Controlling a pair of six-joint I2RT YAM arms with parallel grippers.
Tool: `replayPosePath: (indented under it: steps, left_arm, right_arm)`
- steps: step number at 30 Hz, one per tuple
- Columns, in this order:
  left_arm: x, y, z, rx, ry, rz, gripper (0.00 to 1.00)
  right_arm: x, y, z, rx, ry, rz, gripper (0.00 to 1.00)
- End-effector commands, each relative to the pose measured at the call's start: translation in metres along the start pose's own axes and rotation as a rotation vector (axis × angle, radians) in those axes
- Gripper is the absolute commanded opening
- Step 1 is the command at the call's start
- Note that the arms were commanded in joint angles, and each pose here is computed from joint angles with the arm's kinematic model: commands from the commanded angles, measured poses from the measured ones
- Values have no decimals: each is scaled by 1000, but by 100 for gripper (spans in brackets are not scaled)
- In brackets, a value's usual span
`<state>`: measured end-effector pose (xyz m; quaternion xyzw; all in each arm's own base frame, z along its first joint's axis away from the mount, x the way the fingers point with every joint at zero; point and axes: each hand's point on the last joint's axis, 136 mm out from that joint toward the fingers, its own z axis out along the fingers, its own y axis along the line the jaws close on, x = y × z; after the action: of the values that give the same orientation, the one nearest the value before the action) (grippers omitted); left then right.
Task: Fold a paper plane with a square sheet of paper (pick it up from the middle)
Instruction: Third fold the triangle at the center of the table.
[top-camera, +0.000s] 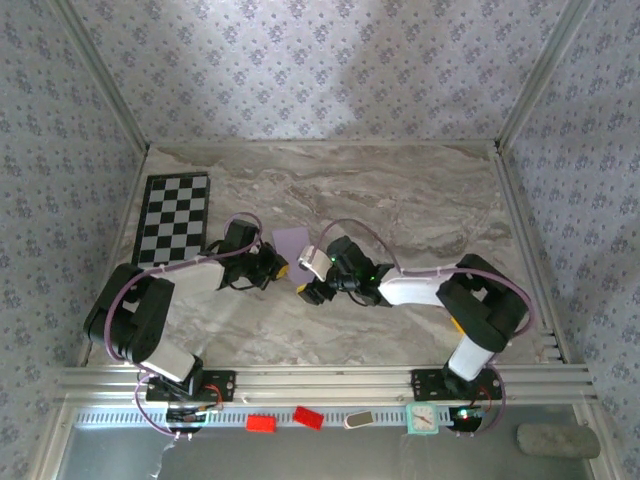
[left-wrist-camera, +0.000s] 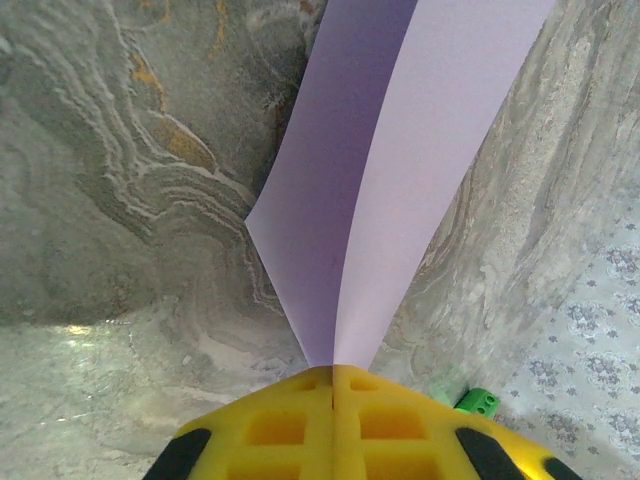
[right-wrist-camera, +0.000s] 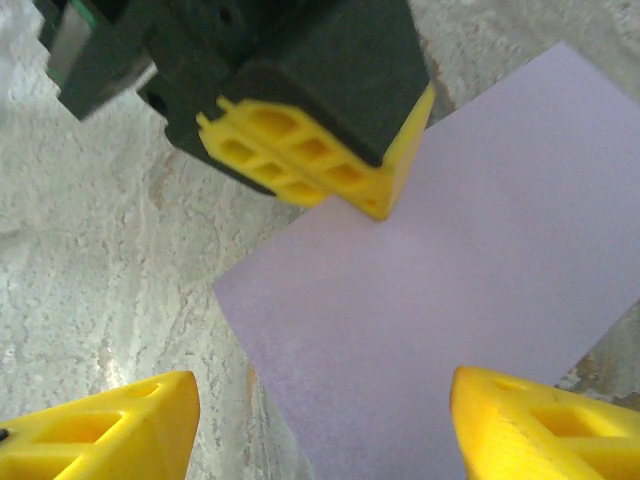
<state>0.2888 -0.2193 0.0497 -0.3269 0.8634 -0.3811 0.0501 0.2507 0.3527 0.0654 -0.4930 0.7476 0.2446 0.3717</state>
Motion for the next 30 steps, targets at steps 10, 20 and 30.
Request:
replayPosePath:
  steps: [10, 20, 30]
  left_arm:
    - [-2, -11, -3, 17, 2, -18, 0]
    - [-1, -11, -3, 17, 5, -21, 0]
    - [0, -3, -5, 6, -2, -30, 7]
  right_arm:
    - [-16, -5, 21, 68, -36, -108, 60]
    - [-19, 10, 22, 18, -53, -147, 41]
    - [-13, 18, 21, -18, -33, -136, 16]
